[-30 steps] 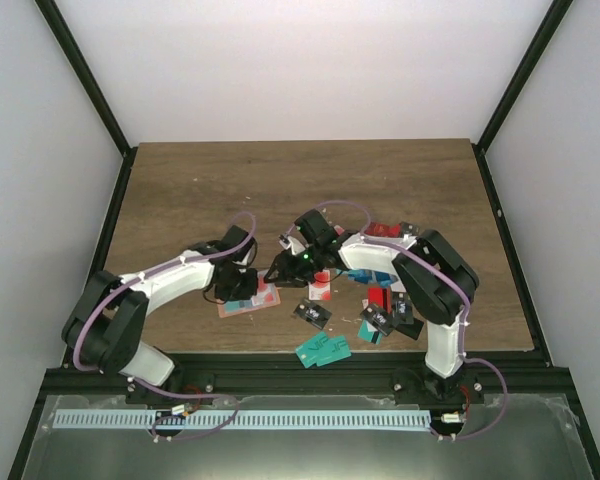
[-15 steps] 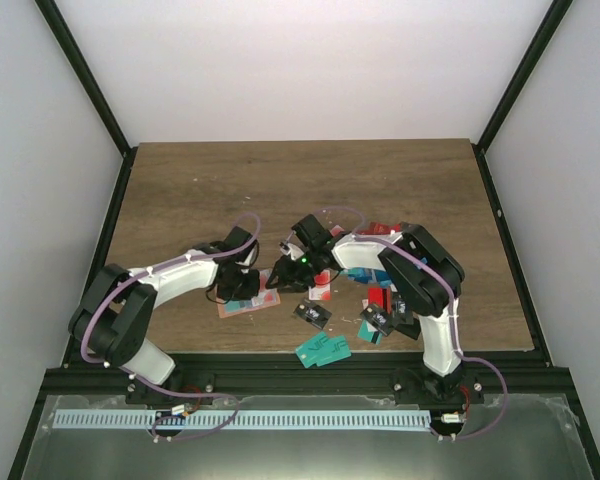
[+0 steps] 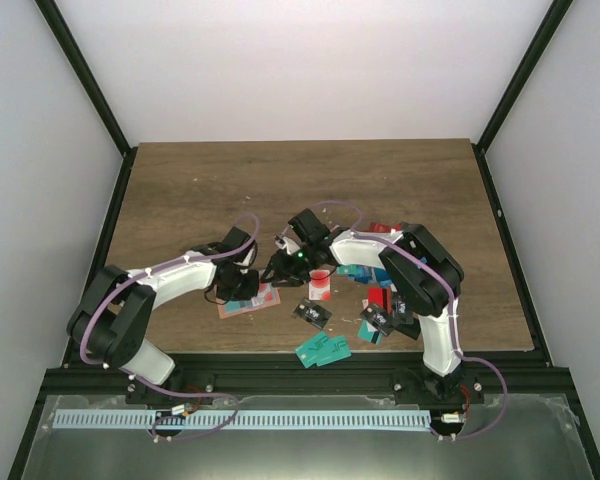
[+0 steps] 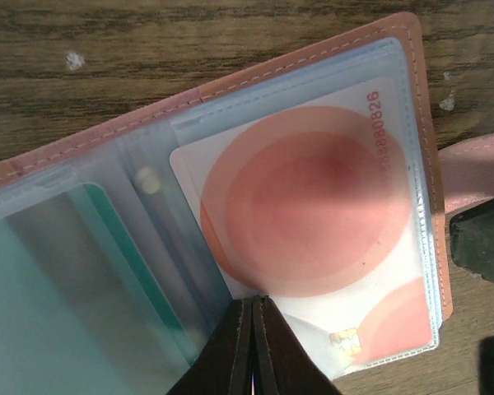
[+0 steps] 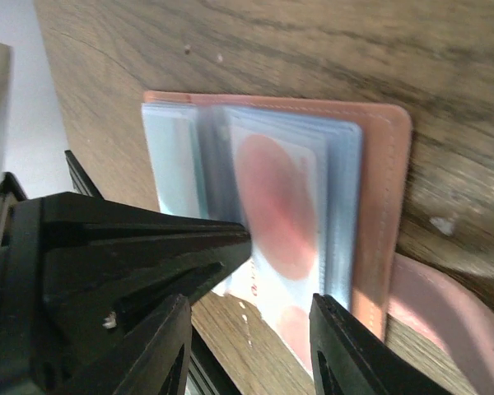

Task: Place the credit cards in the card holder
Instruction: Insert the credit card into the card holder.

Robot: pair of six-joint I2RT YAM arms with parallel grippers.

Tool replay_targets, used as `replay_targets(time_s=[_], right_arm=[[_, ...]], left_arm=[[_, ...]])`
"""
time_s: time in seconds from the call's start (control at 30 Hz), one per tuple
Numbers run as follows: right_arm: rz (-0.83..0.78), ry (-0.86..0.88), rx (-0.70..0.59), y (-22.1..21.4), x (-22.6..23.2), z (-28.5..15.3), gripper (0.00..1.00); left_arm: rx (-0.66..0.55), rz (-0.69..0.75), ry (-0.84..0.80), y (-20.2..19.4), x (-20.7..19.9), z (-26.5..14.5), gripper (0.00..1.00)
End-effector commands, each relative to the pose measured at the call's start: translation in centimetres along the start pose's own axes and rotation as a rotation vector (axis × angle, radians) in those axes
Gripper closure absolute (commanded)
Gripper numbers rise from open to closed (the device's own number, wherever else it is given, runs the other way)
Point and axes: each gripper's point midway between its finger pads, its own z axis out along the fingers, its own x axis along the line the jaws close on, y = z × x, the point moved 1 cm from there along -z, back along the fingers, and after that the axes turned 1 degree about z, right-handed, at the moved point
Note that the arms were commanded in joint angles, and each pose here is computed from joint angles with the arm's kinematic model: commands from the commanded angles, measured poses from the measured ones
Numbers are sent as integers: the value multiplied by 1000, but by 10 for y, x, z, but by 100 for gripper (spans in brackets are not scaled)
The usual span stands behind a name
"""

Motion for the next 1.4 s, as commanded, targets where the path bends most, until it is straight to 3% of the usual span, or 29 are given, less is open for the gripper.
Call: replay_targets(time_s=[0.0,0.53,1.03,1.37], right_arm=[[-65,44,-3,6,21,0,58],[-45,18,40,1,1,13,59],[-98,73,70,-2,31,18,63],[-110,87,77,0,44,15,63]], left_arm=[[51,4,7,-15,7,16,96],[46,4,-14,-12,2,16,96],[32,5,-20,-8,-1,11,96],[-84,-17,-55,15,-18,-45,96]])
